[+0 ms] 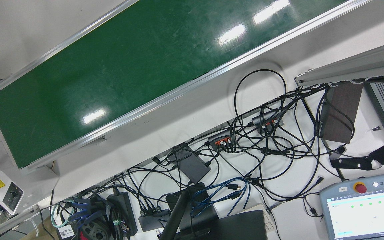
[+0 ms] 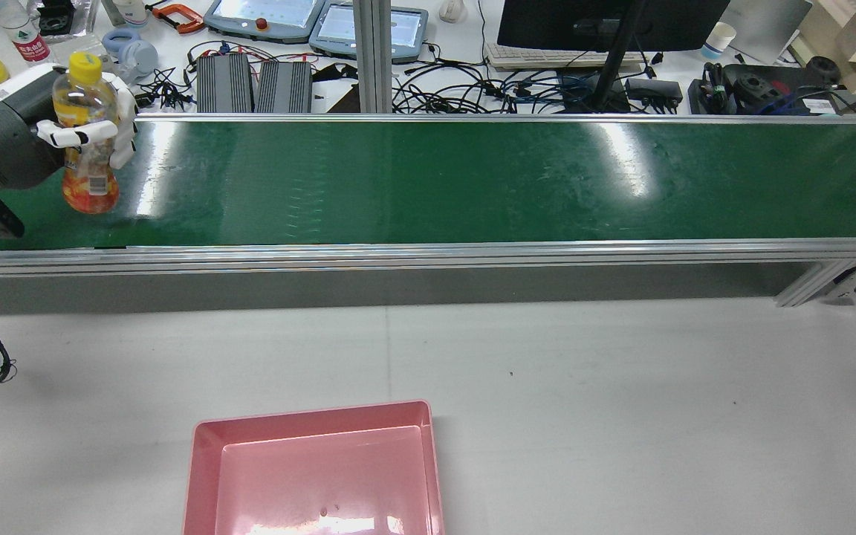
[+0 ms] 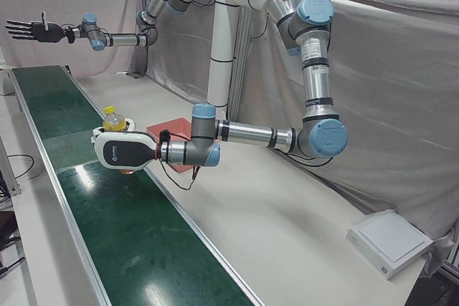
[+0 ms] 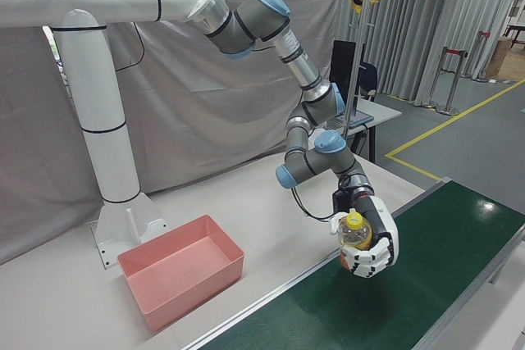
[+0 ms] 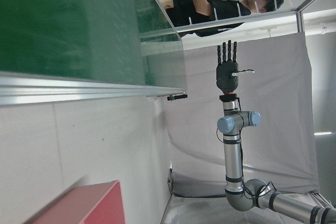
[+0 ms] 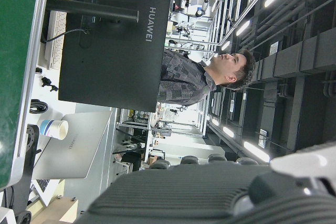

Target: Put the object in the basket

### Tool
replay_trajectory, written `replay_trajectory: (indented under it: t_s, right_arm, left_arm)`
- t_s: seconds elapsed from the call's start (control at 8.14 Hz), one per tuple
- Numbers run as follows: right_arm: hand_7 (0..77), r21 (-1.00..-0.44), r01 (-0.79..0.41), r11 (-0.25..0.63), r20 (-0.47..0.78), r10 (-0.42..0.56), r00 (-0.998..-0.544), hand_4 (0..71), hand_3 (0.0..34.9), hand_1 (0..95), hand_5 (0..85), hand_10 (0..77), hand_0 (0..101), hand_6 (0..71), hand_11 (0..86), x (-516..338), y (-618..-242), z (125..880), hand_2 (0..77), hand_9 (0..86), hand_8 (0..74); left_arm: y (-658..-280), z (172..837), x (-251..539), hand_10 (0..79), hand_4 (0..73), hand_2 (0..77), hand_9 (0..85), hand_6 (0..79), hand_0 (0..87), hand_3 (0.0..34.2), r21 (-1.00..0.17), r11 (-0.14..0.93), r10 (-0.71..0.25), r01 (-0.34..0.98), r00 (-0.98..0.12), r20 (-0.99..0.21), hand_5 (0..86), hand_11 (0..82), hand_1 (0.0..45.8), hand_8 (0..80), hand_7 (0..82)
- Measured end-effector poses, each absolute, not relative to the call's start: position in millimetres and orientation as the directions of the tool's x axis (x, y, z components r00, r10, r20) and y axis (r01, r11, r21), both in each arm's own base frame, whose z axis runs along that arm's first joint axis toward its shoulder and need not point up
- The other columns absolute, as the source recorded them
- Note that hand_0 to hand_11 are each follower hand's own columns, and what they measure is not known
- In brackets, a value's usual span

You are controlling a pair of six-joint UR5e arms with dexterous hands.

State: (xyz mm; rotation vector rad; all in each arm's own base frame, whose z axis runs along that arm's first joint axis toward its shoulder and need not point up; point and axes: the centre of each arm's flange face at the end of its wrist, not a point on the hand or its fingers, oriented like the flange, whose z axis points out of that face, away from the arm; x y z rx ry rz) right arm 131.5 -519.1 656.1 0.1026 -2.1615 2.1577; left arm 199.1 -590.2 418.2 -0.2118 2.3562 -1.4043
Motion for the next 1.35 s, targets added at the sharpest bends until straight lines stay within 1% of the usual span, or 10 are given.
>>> replay_trajectory:
  t_s: [0.12,0.49,0.74,0.98,1.23,1.35]
  right_arm:
    - [0.5,-0.994,-0.108,0.003,0.108,0.013,-0.994,0.0,0.3,0.0,0.0,0.0,0,0.0,0.0,131.5,-519.1,656.1,0.5,0.0,0.0]
    - [0.5,-0.994,-0.109,0.002,0.109,0.013,-0.994,0.0,0.3,0.0,0.0,0.0,0,0.0,0.0,131.5,-519.1,656.3,0.5,0.0,0.0]
    - [0.5,-0.994,-0.109,0.002,0.109,0.014,-0.994,0.0,0.2,0.0,0.0,0.0,0,0.0,0.0,131.4,-519.1,656.4,0.5,0.0,0.0]
    - [0.5,-0.994,-0.109,0.002,0.109,0.014,-0.994,0.0,0.3,0.0,0.0,0.0,0,0.0,0.0,131.0,-519.2,656.9,0.5,0.0,0.0]
    - [0.5,-0.994,-0.109,0.0,0.109,0.015,-0.994,0.0,0.2,0.0,0.0,0.0,0,0.0,0.0,130.8,-519.1,657.6,0.5,0.0,0.0]
    - [0.5,-0.994,-0.109,-0.001,0.109,0.015,-0.994,0.0,0.3,0.0,0.0,0.0,0,0.0,0.0,130.8,-519.1,657.8,0.5,0.0,0.0]
  left_arm:
    - [-573.5,403.3,225.9,66.0,59.5,45.8,60.0,63.8,47.1,0.0,-0.862,0.505,-0.362,0.038,-0.898,-0.251,45.8,56.7,0.0,68.2,59.5]
    - [-495.7,333.6,289.4,66.0,59.5,45.8,60.5,63.8,47.1,0.0,-0.824,0.562,-0.482,-0.076,-0.839,-0.252,45.8,56.7,0.0,68.7,59.5]
    - [-430.3,307.5,347.4,66.0,60.0,45.8,60.5,63.8,47.1,0.0,-0.795,0.588,-0.576,-0.148,-0.767,-0.283,45.8,57.3,0.0,68.7,59.5]
    - [-363.5,296.0,403.4,66.0,60.0,45.8,60.5,63.8,47.1,0.0,-0.782,0.597,-0.652,-0.18,-0.676,-0.343,45.8,57.3,0.0,68.2,59.5]
    - [-324.9,291.7,431.4,66.0,60.0,45.8,60.5,63.8,47.1,0.0,-0.775,0.595,-0.693,-0.211,-0.623,-0.363,45.8,57.3,0.0,68.2,59.5]
    - [-316.6,288.9,436.0,66.0,60.0,45.8,60.5,63.8,47.2,0.0,-0.77,0.597,-0.7,-0.227,-0.615,-0.362,45.8,57.3,0.0,68.2,60.0]
